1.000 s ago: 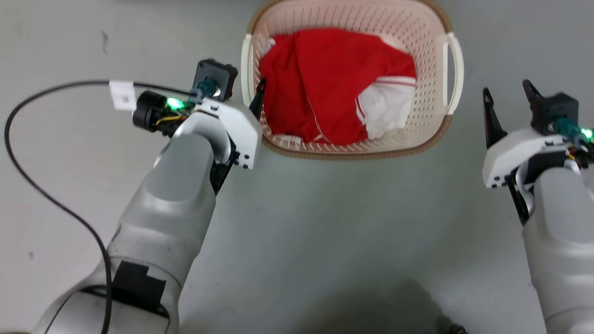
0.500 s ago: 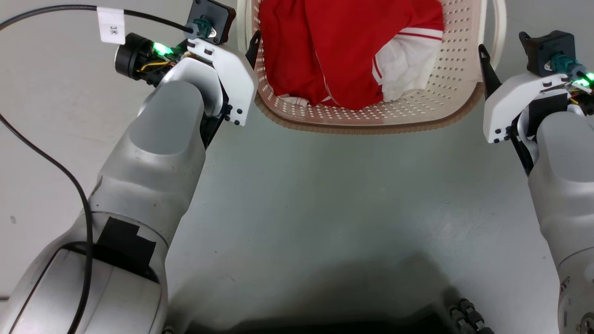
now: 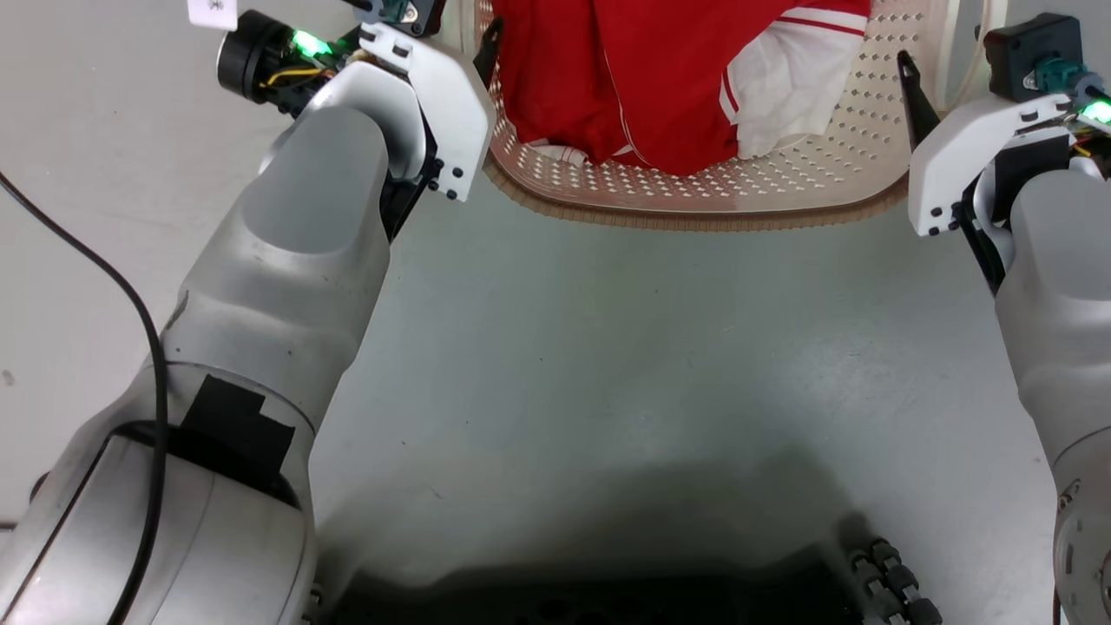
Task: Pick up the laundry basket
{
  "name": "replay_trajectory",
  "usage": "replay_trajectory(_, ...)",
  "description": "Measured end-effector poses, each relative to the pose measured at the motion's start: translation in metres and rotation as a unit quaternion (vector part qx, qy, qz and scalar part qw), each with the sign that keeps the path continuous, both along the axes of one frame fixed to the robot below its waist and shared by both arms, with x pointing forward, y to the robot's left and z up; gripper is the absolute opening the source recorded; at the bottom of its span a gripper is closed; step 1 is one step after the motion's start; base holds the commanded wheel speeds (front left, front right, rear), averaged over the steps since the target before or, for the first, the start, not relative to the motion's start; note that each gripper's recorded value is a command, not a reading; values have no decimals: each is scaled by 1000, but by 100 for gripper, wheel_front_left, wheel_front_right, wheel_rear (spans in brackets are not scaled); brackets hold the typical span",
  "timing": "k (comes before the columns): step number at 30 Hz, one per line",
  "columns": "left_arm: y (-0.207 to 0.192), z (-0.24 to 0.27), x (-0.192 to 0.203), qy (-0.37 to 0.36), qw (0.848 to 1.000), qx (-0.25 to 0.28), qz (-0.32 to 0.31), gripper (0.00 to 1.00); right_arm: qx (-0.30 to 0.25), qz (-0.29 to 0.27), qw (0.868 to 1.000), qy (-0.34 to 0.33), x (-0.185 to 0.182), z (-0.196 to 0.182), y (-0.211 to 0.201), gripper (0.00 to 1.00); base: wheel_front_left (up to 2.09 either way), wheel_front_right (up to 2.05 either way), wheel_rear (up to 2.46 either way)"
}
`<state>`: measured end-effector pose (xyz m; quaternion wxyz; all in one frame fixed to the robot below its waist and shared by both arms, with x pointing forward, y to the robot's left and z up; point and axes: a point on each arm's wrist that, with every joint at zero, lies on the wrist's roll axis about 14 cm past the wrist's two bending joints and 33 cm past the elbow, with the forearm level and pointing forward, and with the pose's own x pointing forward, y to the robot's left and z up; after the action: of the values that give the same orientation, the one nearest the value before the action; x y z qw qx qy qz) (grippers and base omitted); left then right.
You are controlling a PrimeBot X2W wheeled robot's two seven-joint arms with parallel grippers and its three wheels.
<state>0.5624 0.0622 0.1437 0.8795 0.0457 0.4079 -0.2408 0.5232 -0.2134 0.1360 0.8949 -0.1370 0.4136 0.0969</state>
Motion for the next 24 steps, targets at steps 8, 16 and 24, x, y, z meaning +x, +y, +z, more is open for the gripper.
replay_trajectory(8,-1,-8,0,8,1000,4,-7,15,-1,5,1000,5,2,-9,3,0,0,0,0)
replay_trajectory(16,-4,-2,-2,9,1000,3,-8,0,10,8,1000,1,5,-2,15,0,0,0,0)
replay_trajectory(24,-2,18,-5,10,1000,5,-4,0,7,8,1000,3,4,17,17,0,0,0,0)
